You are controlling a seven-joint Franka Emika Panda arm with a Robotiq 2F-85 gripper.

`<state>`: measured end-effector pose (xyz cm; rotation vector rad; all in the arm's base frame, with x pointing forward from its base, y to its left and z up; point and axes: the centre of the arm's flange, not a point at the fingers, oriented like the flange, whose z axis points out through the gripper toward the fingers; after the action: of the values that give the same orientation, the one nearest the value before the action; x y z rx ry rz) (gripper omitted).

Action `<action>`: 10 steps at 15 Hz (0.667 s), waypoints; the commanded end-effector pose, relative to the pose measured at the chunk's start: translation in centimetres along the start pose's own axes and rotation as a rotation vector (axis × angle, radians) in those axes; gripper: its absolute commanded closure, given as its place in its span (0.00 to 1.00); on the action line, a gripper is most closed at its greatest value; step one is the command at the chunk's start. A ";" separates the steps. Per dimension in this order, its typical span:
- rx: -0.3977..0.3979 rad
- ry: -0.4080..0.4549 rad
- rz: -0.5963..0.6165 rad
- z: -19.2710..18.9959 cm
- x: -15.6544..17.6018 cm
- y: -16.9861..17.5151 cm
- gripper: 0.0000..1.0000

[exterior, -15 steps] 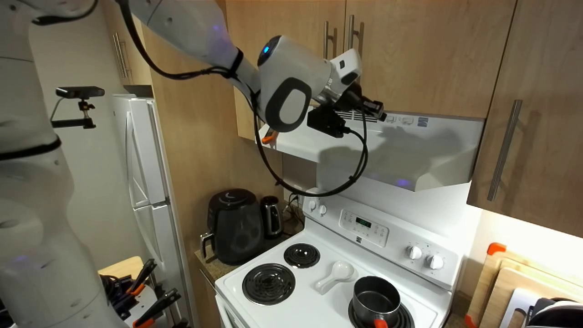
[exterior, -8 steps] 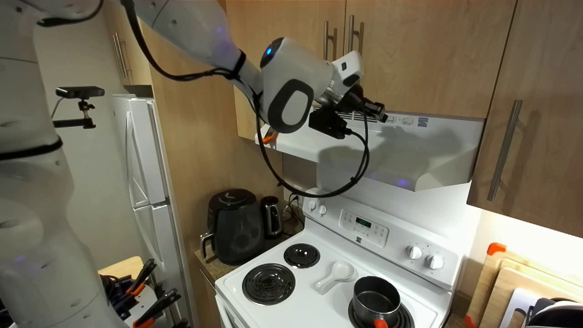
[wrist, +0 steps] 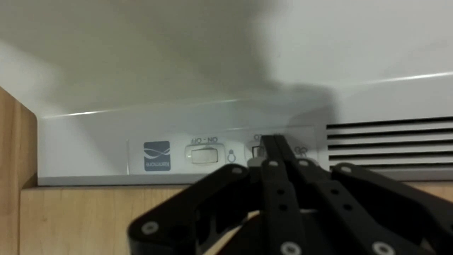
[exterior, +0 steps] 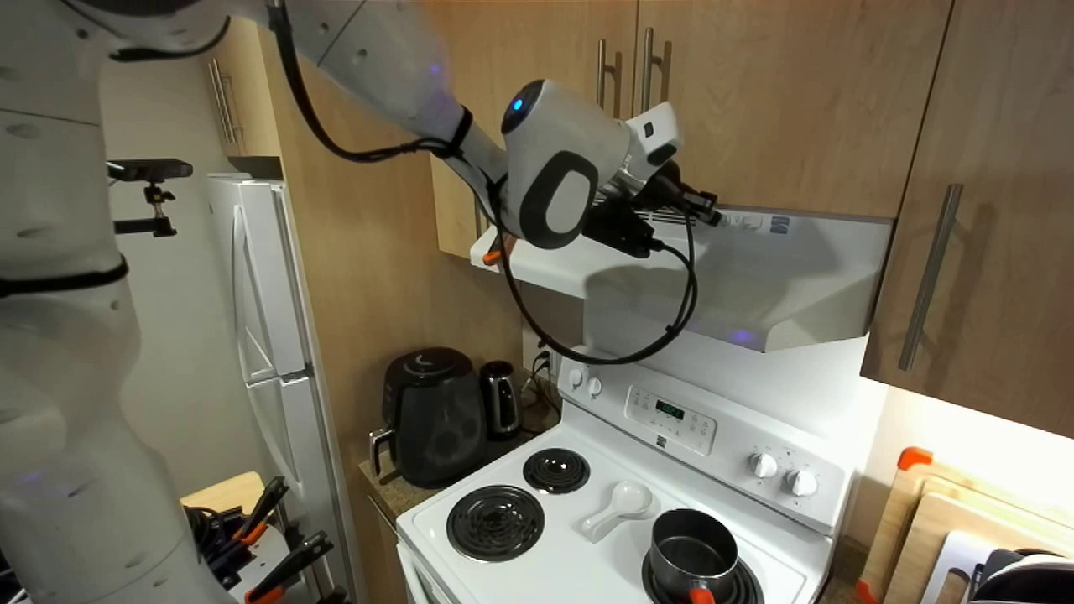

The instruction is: Flip the switch on the white object.

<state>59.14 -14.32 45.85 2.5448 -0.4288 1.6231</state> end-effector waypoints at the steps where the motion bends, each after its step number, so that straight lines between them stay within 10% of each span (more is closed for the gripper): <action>1: 0.037 0.019 0.007 2.3 -1.9 1.9 1.00; 10: 0.129 0.025 -0.030 2.2 -1.6 2.3 1.00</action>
<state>58.98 -15.20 45.86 2.5827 -0.3533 1.6440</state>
